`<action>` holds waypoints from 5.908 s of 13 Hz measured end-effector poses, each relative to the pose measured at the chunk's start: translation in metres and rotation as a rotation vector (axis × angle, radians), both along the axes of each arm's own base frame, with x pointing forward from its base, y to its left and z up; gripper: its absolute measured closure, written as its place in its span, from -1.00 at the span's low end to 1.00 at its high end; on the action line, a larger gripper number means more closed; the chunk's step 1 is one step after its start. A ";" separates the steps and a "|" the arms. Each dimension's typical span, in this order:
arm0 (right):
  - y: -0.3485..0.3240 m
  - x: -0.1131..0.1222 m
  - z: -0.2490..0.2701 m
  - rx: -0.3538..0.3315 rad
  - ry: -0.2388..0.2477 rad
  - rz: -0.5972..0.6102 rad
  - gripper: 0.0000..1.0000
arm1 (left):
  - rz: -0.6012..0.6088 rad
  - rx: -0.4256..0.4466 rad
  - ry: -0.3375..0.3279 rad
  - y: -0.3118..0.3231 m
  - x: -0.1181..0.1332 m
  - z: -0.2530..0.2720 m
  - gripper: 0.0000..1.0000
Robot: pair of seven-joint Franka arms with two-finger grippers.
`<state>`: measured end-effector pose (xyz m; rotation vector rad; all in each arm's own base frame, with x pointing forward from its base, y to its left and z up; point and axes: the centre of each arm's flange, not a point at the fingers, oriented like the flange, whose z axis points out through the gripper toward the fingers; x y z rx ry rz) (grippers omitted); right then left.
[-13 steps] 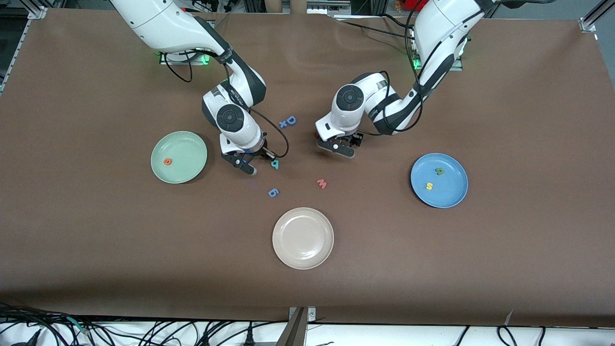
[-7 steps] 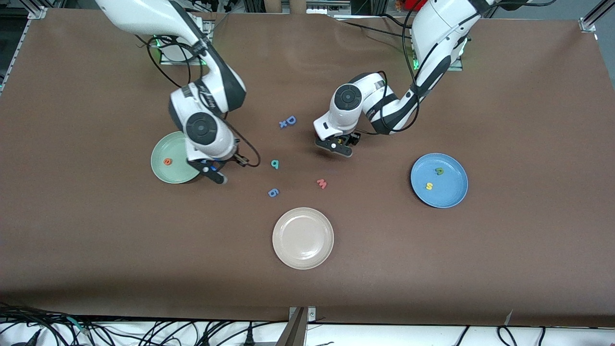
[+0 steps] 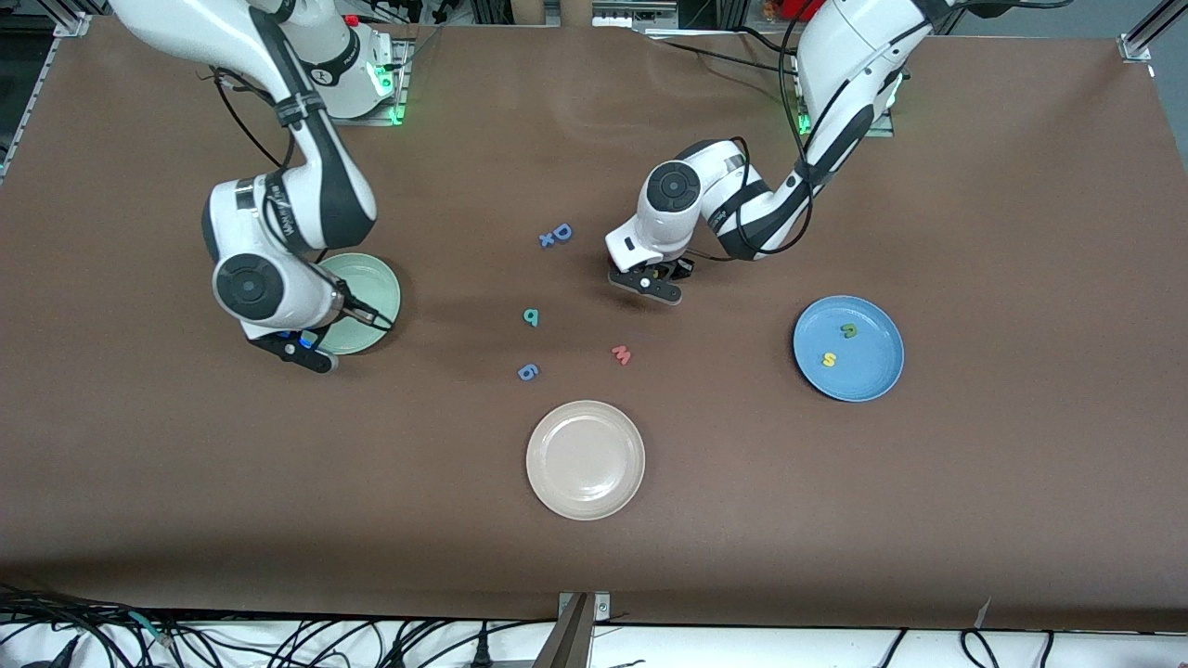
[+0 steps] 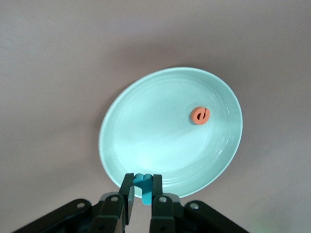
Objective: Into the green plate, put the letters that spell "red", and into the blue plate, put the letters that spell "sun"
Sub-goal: 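Carry the teal r to the green plate while the left gripper takes yellow u, then drop the yellow u on the blue plate while the right gripper grasps teal b, then carry the teal b to the green plate and open the right gripper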
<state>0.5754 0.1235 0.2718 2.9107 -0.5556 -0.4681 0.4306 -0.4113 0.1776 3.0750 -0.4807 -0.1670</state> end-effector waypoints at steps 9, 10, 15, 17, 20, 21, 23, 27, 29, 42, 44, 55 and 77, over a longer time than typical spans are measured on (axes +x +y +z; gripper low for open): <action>-0.068 -0.025 -0.086 0.064 -0.020 0.081 0.63 | -0.164 0.165 0.015 0.082 0.084 0.111 0.44; -0.067 -0.025 -0.086 0.064 -0.020 0.082 0.63 | -0.188 0.159 0.022 0.104 0.100 0.115 0.44; -0.062 -0.021 -0.073 0.074 -0.045 0.089 0.05 | -0.273 0.104 0.077 0.243 0.159 0.102 0.44; -0.040 -0.015 -0.053 0.103 -0.079 0.060 -0.35 | -0.291 0.060 0.078 0.285 0.173 0.082 0.44; 0.039 -0.011 -0.015 0.128 -0.135 -0.020 -0.97 | -0.312 0.032 0.057 0.322 0.184 0.054 0.44; 0.069 -0.013 -0.005 0.134 -0.151 -0.050 -0.98 | -0.320 0.035 0.051 0.331 0.186 0.046 0.44; 0.122 -0.019 0.009 0.145 -0.173 -0.103 -0.97 | -0.323 0.030 0.048 0.339 0.187 0.030 0.44; 0.207 -0.034 -0.014 0.181 -0.251 -0.197 -0.97 | -0.318 0.018 0.061 0.342 0.186 0.017 0.06; 0.237 -0.048 -0.047 0.196 -0.272 -0.200 -0.97 | -0.314 0.018 0.058 0.345 0.187 0.018 -0.37; 0.256 -0.065 -0.100 0.189 -0.257 -0.184 -0.30 | -0.178 0.079 0.079 0.297 0.163 0.318 -1.00; 0.256 -0.065 -0.100 0.188 -0.257 -0.184 0.00 | -0.151 0.085 0.072 0.308 0.162 0.367 -1.00; 0.257 -0.063 -0.097 0.192 -0.262 -0.184 0.36 | 0.090 0.005 -0.041 0.368 0.154 0.404 -1.00; -0.007 -0.019 -0.053 0.056 -0.041 0.138 0.44 | 0.226 0.024 -0.083 0.377 0.108 0.401 -1.00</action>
